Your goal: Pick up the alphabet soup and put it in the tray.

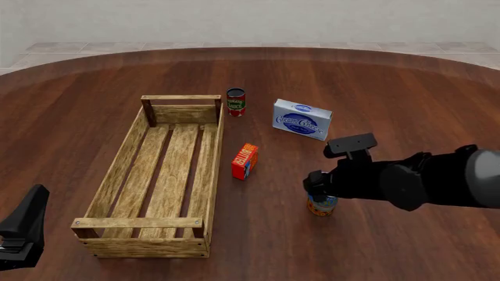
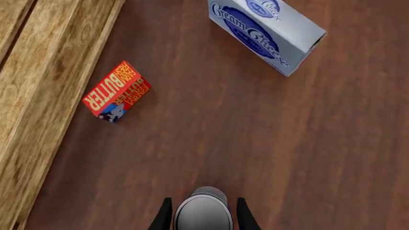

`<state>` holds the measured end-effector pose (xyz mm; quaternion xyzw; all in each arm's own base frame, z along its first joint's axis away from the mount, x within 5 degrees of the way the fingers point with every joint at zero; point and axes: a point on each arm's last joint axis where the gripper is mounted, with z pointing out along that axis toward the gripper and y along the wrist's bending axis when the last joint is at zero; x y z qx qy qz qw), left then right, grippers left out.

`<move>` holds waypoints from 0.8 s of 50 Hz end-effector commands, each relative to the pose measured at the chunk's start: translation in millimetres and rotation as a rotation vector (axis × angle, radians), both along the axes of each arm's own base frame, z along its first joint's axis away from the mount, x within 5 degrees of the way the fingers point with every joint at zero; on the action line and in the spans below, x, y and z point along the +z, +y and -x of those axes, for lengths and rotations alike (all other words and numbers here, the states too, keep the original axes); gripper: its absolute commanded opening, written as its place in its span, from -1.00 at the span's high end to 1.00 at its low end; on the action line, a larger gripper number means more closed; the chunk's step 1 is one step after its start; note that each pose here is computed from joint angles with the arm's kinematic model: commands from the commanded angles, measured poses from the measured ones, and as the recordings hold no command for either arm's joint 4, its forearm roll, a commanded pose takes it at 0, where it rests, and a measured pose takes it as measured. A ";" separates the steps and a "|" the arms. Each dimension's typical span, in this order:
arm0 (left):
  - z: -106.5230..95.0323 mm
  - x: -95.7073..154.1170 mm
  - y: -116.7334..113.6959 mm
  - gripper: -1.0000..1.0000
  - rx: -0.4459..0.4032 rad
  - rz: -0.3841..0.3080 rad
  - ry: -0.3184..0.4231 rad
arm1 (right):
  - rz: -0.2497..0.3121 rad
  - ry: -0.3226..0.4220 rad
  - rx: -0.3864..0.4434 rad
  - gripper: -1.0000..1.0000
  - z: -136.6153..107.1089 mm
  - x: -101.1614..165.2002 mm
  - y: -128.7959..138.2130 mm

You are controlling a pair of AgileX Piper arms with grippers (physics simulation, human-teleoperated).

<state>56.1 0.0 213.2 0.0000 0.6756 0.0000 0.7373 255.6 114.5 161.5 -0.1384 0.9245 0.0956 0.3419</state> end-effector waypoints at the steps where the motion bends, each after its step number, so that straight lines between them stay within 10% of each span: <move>1: 0.0 0.0 0.0 -1.00 0.000 0.000 0.000 | 0.000 0.004 -0.004 -1.00 -1.4 -2.3 0.1; 16: 0.0 0.0 0.0 -1.00 0.000 0.000 0.000 | -0.006 0.004 0.002 -1.00 0.5 -2.0 2.7; 17: 0.0 0.0 0.0 -1.00 0.000 0.000 0.000 | -0.002 0.001 0.002 1.00 -0.1 -1.5 1.3; 40: 0.0 0.0 0.0 -1.00 0.000 0.000 0.000 | 0.012 -0.147 0.052 1.00 3.6 68.0 -6.9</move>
